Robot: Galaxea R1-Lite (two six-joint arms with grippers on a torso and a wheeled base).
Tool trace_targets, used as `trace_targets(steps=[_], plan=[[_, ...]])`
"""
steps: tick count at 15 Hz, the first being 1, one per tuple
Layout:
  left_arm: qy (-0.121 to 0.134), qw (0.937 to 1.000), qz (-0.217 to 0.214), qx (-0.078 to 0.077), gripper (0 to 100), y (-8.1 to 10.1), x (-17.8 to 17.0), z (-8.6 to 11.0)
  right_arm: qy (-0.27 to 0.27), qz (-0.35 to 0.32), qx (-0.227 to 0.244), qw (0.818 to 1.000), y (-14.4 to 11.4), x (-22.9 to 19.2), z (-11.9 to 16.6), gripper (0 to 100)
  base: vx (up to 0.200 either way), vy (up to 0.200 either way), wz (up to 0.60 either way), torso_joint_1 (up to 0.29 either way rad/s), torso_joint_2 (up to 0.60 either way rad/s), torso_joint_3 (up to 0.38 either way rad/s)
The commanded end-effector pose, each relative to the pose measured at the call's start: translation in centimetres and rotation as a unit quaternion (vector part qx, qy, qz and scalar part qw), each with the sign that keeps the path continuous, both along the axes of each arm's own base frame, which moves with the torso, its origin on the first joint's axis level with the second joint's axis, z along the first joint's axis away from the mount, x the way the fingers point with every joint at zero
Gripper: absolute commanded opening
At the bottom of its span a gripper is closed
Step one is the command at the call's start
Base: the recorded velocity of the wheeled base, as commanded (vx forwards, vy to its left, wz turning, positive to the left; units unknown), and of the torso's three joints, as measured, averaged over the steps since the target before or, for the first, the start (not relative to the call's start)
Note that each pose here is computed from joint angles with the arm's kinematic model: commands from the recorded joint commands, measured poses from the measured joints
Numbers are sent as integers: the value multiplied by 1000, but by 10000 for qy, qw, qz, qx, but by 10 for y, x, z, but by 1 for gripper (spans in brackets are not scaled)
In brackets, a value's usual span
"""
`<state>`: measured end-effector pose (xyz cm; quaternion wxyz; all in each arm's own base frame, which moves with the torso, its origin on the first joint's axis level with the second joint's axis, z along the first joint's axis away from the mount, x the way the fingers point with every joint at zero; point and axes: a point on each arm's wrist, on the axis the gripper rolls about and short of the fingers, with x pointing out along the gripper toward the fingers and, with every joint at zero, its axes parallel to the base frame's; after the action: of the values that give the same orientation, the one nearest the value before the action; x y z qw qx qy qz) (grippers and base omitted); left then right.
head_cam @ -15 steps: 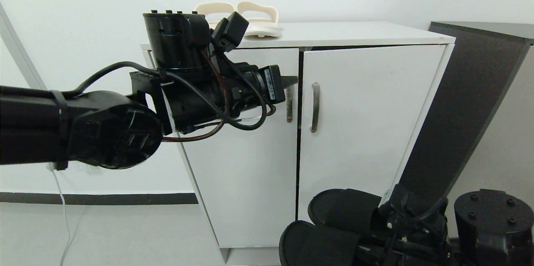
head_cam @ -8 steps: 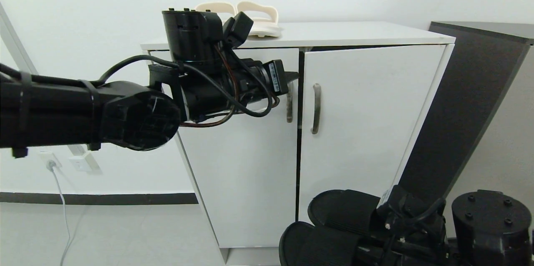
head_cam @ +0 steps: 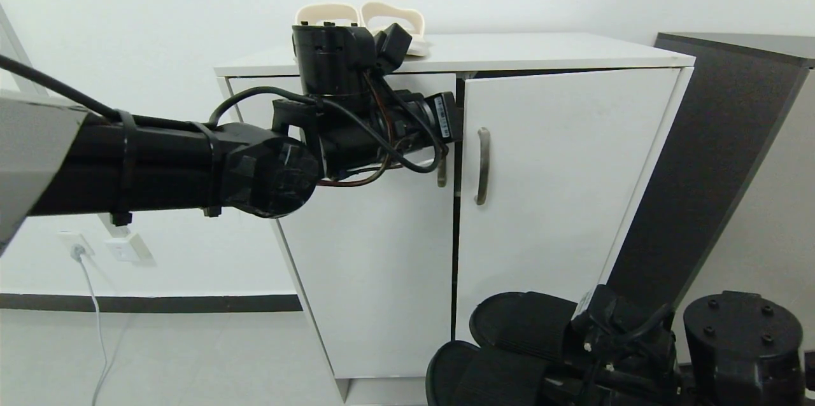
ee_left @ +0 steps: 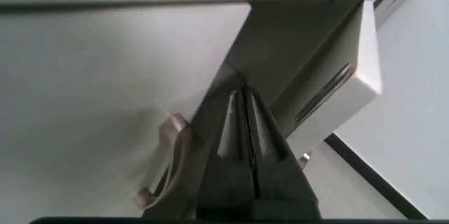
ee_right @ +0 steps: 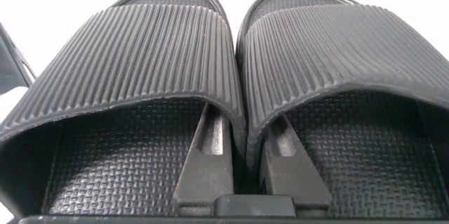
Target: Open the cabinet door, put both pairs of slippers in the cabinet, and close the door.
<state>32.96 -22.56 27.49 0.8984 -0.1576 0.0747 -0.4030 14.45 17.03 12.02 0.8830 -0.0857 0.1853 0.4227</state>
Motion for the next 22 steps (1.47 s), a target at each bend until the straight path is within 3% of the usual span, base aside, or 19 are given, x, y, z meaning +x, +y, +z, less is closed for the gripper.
trace_targets(steps=[1,4,7,9,11,13,15,18,20,22], plan=[[37,10000,-33,19,0,-3,0,-3,32,32,-52,10000,1,-2,-3,0,0,0,0,0,0,0],[125,9999,-48,69,0,-4,-2,-7,45,83,-62,9999,1,-5,-3,0,0,0,0,0,0,0],[276,9994,-199,68,0,-9,-15,-11,61,147,-88,9998,2,-7,-5,0,-200,0,0,4,2,1],[425,9970,-603,224,0,-27,-45,-24,80,213,-102,9997,4,-9,-6,0,-200,0,0,0,-2,0],[333,9947,-956,164,0,-40,-73,-31,94,282,-120,9995,4,-13,-7,0,-200,0,0,-5,0,0],[230,9950,-965,83,0,-43,-77,-29,92,369,-131,9992,5,-17,-7,0,-200,0,0,5,5,5],[173,9982,-576,26,0,-22,-57,-27,89,385,-133,9991,6,-18,-7,0,0,0,0,0,0,0],[28,9999,136,-94,0,34,-47,-19,100,344,-135,9993,6,-16,-8,0,0,0,0,0,0,0],[-148,9984,510,-176,0,85,-87,-8,90,175,-113,9997,3,-7,-7,0,0,0,0,0,0,0],[-291,9974,641,-181,0,124,-146,-9,52,-2,-46,10000,4,1,-3,0,0,0,0,0,0,0]])
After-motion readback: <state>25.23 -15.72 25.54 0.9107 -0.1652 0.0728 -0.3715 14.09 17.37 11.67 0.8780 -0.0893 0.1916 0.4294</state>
